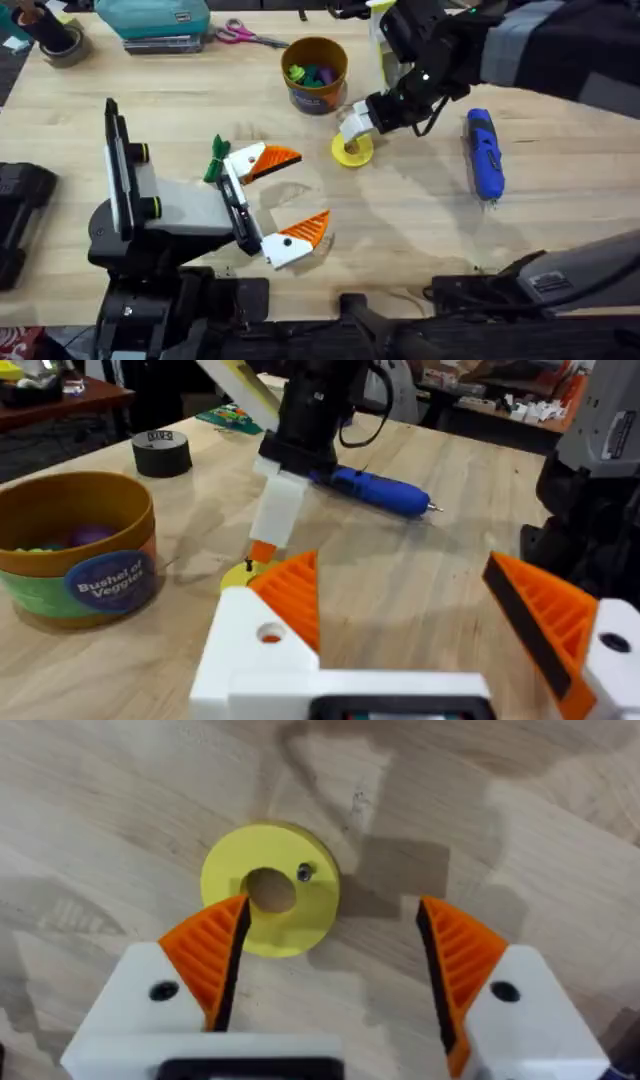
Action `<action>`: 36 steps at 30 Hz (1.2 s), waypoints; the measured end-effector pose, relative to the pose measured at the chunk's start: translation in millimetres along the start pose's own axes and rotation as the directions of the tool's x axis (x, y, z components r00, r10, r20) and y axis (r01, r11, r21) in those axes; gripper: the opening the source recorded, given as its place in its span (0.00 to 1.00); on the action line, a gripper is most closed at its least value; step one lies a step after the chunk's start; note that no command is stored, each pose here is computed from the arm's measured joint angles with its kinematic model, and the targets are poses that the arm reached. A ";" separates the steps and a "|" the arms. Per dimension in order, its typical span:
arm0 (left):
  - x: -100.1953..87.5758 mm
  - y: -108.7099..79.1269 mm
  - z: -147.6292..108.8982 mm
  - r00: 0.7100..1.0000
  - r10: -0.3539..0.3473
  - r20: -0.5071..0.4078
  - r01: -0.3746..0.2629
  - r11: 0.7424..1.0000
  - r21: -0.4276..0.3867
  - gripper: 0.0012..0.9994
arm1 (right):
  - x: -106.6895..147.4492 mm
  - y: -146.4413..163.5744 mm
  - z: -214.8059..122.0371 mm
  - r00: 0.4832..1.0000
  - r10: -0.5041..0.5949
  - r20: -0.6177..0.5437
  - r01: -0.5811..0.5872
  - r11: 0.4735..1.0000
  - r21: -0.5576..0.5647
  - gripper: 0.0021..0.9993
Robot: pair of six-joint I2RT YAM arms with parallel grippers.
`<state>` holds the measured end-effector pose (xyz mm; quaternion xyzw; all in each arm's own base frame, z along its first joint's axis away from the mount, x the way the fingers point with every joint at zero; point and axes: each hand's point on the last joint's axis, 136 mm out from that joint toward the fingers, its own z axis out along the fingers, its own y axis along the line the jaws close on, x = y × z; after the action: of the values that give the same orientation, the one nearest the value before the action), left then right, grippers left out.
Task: Pick up the gripper from the table and insert it into the empty holder that is missing its gripper. Then pick up a screw, insert it into the mounting hole, and use the screwdriver to tighten it. Finally, clean up the table by picking up the vegetable and placing it into the bucket.
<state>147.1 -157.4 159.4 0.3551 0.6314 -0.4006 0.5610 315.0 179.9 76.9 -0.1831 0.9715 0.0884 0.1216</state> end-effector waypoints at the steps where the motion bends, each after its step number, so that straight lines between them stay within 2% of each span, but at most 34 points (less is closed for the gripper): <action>1: 0.0 0.0 0.0 1.000 0.000 0.000 0.000 1.000 0.000 0.99 | -0.9 -0.1 2.0 1.000 0.002 0.001 -0.002 1.000 0.000 0.96; 8: 0.0 0.0 0.0 1.000 0.000 0.000 0.000 1.000 0.000 0.99 | -9.2 4.1 5.6 1.000 -0.002 0.031 0.002 1.000 -0.007 0.96; 19: 0.0 0.0 0.0 1.000 0.000 0.000 0.000 1.000 0.000 0.99 | -8.8 13.4 12.9 0.999 -0.023 0.024 0.023 1.000 -0.013 0.93; 27: 0.0 0.0 0.0 1.000 0.000 0.000 0.000 1.000 0.000 0.99 | -8.8 18.0 15.2 0.999 -0.035 0.024 0.035 0.999 -0.017 0.81; 29: 0.0 0.0 0.0 1.000 0.000 0.000 0.000 1.000 0.000 0.99 | -7.6 19.0 17.5 0.999 -0.038 0.017 0.038 0.999 -0.017 0.69; 31: 0.0 0.0 0.0 1.000 0.000 0.000 0.000 1.000 0.000 0.99 | -6.5 18.6 19.9 0.999 -0.037 0.009 0.037 0.999 -0.016 0.63; 36: 0.0 0.0 0.0 1.000 0.000 0.000 0.000 1.000 0.000 0.99 | -5.5 18.2 22.5 0.999 -0.037 0.002 0.037 0.999 -0.015 0.61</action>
<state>147.1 -157.4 159.4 0.3551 0.6314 -0.4006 0.5610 317.7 203.3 59.1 -0.2017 0.9672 0.0938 0.1228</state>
